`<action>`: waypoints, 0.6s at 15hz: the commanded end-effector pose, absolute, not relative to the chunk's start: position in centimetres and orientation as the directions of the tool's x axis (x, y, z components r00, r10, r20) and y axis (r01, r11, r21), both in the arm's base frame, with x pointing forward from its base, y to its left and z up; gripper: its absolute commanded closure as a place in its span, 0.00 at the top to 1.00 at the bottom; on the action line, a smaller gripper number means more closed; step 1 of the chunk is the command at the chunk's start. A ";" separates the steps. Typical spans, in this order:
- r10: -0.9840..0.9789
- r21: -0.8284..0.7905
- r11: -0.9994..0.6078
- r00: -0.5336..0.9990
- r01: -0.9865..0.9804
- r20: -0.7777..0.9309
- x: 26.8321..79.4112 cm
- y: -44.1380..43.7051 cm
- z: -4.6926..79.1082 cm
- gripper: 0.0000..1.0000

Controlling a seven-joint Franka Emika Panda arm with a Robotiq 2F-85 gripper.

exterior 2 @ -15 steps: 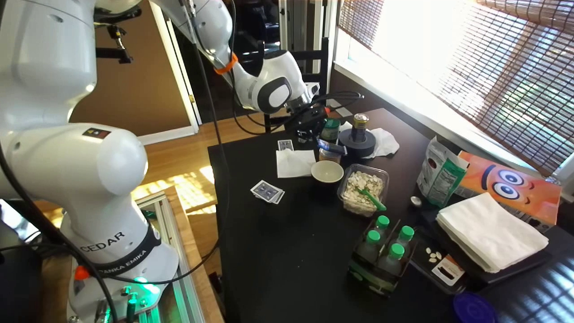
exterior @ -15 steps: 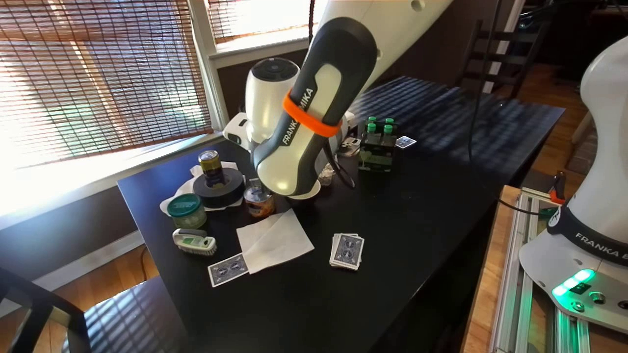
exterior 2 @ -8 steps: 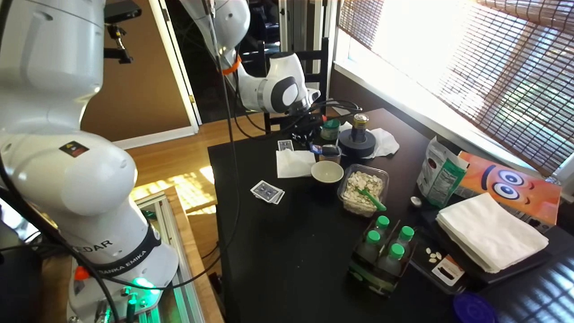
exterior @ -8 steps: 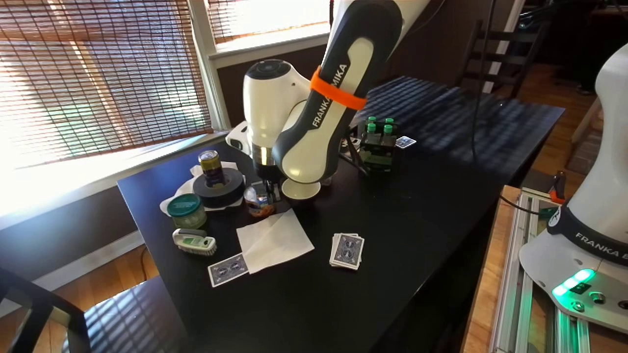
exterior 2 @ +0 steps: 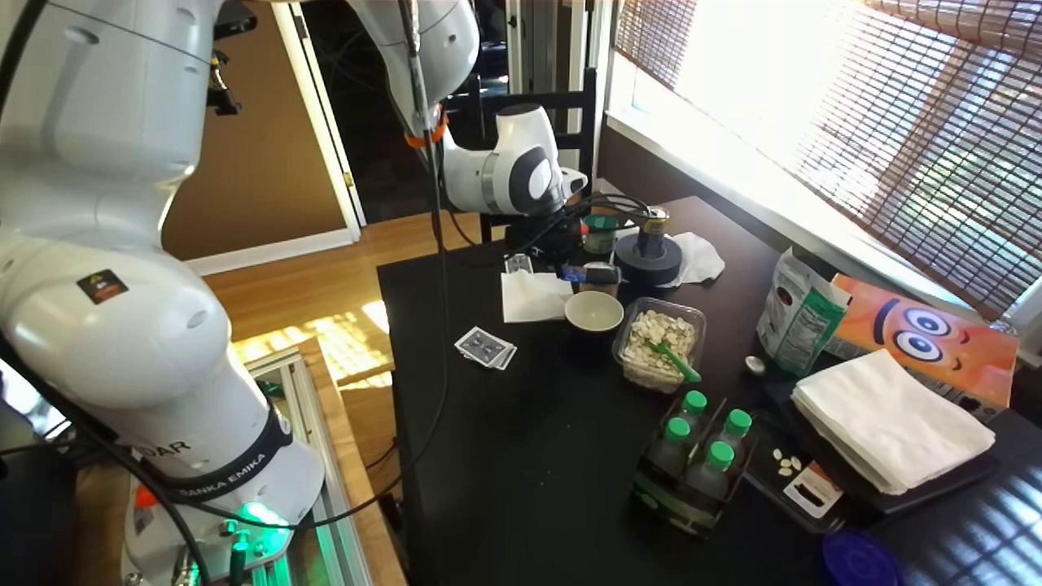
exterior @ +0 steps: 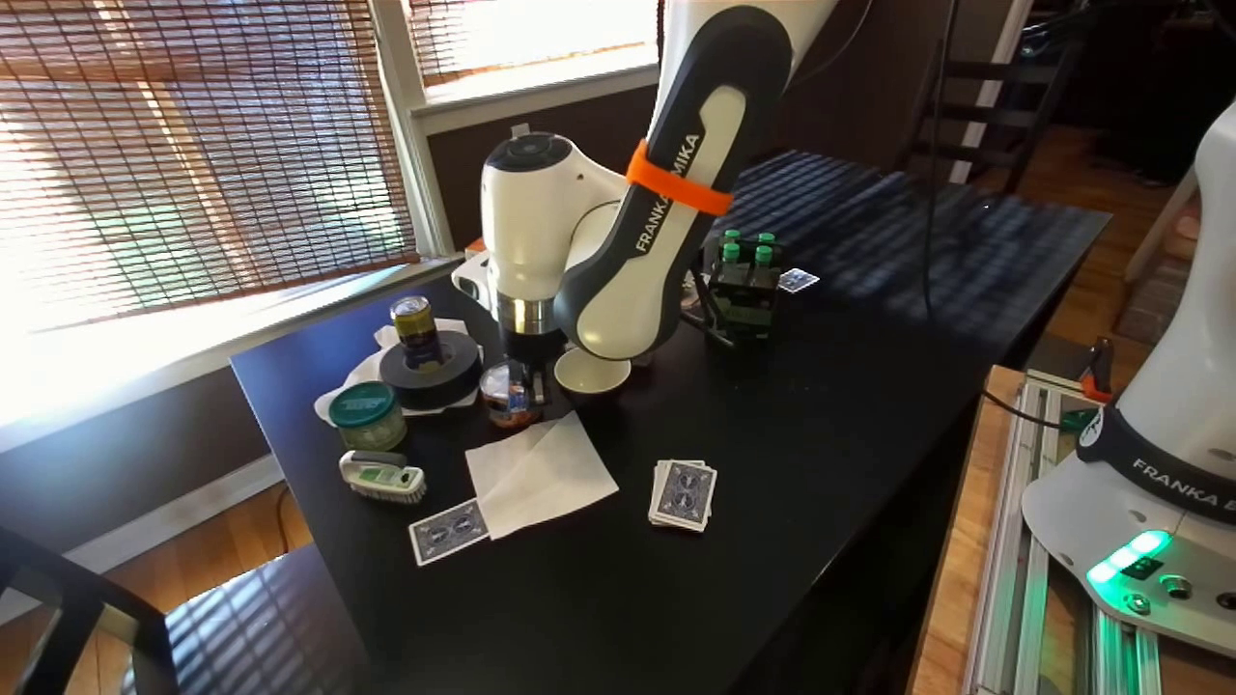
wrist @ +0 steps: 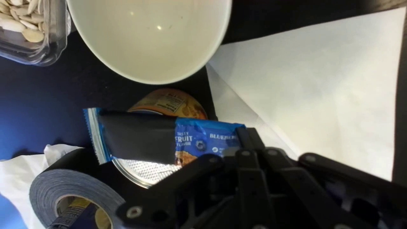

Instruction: Remove the blue packet from the ceramic bowl and put it on the orange can

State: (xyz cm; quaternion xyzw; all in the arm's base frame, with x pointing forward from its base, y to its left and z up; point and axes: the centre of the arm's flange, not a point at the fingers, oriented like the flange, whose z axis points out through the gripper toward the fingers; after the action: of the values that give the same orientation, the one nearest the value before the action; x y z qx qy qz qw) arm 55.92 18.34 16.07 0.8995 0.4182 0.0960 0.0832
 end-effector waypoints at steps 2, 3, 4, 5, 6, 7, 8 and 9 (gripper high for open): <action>0.725 0.244 -0.687 0.670 0.685 0.160 57.9 18.8 17.4 0.00; 0.717 0.248 -0.695 0.677 0.675 0.167 58.2 18.8 17.6 0.00; 0.711 0.252 -0.701 0.682 0.667 0.171 58.4 18.8 17.6 0.00; 0.706 0.254 -0.706 0.687 0.661 0.174 58.6 18.8 17.6 0.00; 0.701 0.256 -0.710 0.691 0.656 0.175 58.7 18.9 17.5 0.00; 0.701 0.256 -0.710 0.692 0.656 0.172 58.8 19.0 17.4 0.00; 0.703 0.256 -0.708 0.690 0.658 0.170 58.7 19.1 17.4 0.00; 0.709 0.256 -0.702 0.687 0.665 0.159 58.5 19.2 17.3 0.00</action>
State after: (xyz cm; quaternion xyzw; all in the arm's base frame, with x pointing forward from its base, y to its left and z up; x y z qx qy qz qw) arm 58.14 18.52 17.83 0.9148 0.3747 0.1266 0.0817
